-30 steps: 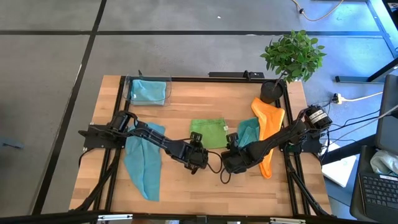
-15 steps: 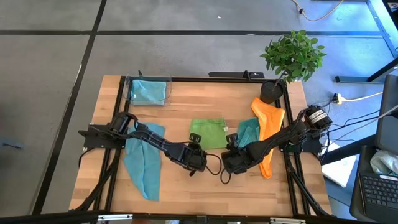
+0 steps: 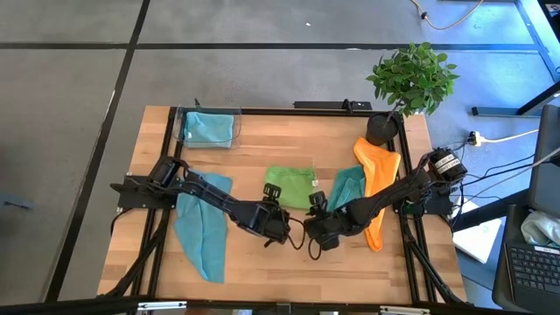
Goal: Fold microfiber towels
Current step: Stack the green microfiber cloth on top of the light blue microfiber cloth in the transparent bin
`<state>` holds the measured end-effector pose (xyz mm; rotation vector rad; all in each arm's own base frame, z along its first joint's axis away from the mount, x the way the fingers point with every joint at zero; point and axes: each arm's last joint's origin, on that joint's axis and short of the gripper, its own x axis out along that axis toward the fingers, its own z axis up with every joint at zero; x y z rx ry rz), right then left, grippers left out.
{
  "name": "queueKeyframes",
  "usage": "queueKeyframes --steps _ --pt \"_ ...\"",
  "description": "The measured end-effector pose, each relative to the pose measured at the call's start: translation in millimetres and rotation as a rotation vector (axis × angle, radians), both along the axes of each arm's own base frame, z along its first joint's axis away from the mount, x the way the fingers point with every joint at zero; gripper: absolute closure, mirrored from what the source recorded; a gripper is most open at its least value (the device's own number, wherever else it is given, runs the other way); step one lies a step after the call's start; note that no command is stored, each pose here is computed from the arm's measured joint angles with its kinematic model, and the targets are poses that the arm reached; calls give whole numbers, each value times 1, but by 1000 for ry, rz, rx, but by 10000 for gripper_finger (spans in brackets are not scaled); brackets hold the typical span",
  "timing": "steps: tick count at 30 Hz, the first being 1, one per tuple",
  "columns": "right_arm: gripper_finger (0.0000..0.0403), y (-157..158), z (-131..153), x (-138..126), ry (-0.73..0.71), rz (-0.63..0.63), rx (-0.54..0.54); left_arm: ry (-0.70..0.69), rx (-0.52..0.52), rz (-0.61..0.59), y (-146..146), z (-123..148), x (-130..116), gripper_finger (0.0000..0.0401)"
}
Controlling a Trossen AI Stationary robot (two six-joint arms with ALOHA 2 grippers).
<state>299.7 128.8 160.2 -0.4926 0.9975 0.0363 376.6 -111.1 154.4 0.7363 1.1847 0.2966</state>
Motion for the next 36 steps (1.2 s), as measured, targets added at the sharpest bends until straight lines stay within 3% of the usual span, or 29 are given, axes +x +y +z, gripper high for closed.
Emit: queueKeyframes --steps 5,20,25,36 --pt "230 -7 2 4 -45 -39 -66 9 2 19 -1 12 2 401" --pt "218 -17 -17 14 -25 -133 -22 -123 -59 81 -19 36 7 401" --pt "218 -18 -14 17 -90 -177 -92 -160 -68 101 -26 39 5 401" --pt "218 3 -7 15 -225 -176 -138 -156 -53 189 -23 38 -3 401"
